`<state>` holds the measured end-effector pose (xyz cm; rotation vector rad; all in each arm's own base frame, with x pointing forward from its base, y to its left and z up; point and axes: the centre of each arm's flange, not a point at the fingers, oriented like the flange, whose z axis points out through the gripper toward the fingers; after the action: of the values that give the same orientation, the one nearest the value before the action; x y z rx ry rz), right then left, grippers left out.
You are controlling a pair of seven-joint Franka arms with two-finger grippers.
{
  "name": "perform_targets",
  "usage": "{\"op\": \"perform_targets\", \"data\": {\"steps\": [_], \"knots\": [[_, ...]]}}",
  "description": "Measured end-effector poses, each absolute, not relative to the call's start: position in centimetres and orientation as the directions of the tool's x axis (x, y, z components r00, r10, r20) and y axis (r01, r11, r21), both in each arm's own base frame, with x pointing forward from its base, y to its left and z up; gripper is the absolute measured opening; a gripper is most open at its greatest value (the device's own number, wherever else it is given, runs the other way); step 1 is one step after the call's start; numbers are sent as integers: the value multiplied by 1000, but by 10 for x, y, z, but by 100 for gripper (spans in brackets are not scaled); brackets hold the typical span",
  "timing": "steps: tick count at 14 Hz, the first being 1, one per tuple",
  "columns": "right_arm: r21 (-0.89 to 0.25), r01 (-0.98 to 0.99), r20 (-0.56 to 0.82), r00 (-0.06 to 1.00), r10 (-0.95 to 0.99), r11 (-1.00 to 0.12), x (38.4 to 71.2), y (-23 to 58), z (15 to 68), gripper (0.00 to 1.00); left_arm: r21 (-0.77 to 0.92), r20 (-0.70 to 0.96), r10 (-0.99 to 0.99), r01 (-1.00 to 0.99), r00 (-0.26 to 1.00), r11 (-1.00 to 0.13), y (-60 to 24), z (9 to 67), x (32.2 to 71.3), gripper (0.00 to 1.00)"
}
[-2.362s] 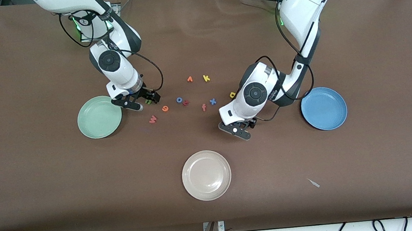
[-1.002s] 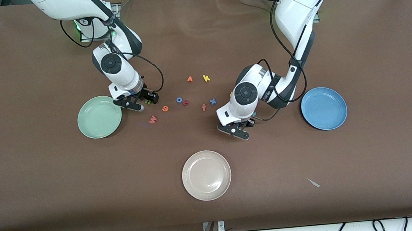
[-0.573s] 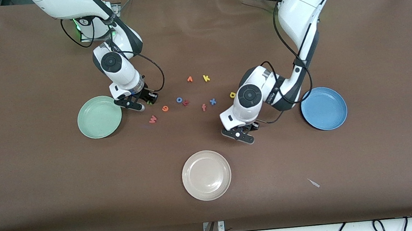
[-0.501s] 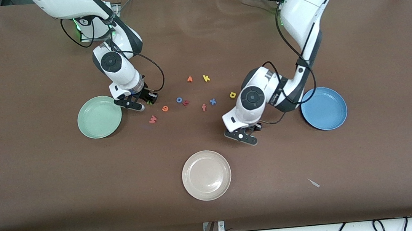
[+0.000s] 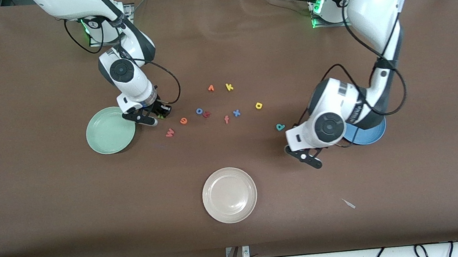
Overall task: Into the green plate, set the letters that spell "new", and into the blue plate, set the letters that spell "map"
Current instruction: 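Drop U on the green plate while the left gripper drops E on the blue plate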
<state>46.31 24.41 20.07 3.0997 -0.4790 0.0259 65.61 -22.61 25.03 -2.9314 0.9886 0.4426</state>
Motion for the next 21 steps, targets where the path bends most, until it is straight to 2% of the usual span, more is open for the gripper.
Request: {"op": "perform_targets", "data": {"steps": [6, 11, 13, 14, 17, 18, 20, 21], "knots": [[132, -136, -2, 991, -137, -982, 512, 157, 264, 27, 150, -316, -653, -644, 688, -750, -135, 255, 646, 27], [152, -39, -30, 999, -44, -988, 521, 105, 260, 27, 117, -242, -659, -653, 712, -748, -88, 247, 609, 27], [144, -27, -16, 999, -30, -989, 517, 88, 251, 30, 105, -219, -662, -657, 717, -747, -85, 236, 593, 27], [141, -26, -12, 1000, -28, -990, 513, 84, 245, 36, 100, -208, -664, -659, 719, -745, -84, 230, 585, 27], [137, -24, -11, 1000, -26, -990, 509, 83, 238, 66, 101, -201, -668, -663, 716, -741, -79, 218, 572, 27], [136, -27, -8, 1000, -29, -990, 509, 84, 239, 69, 105, -199, -679, -673, 707, -732, -78, 218, 572, 32], [129, -50, 5, 999, -50, -990, 509, 94, 241, 76, 103, -194, -684, -678, 703, -727, -75, 221, 574, 50], [121, -67, 17, 998, -66, -990, 509, 107, 243, 76, 100, -190, -683, -678, 705, -728, -74, 224, 577, 61]]}}
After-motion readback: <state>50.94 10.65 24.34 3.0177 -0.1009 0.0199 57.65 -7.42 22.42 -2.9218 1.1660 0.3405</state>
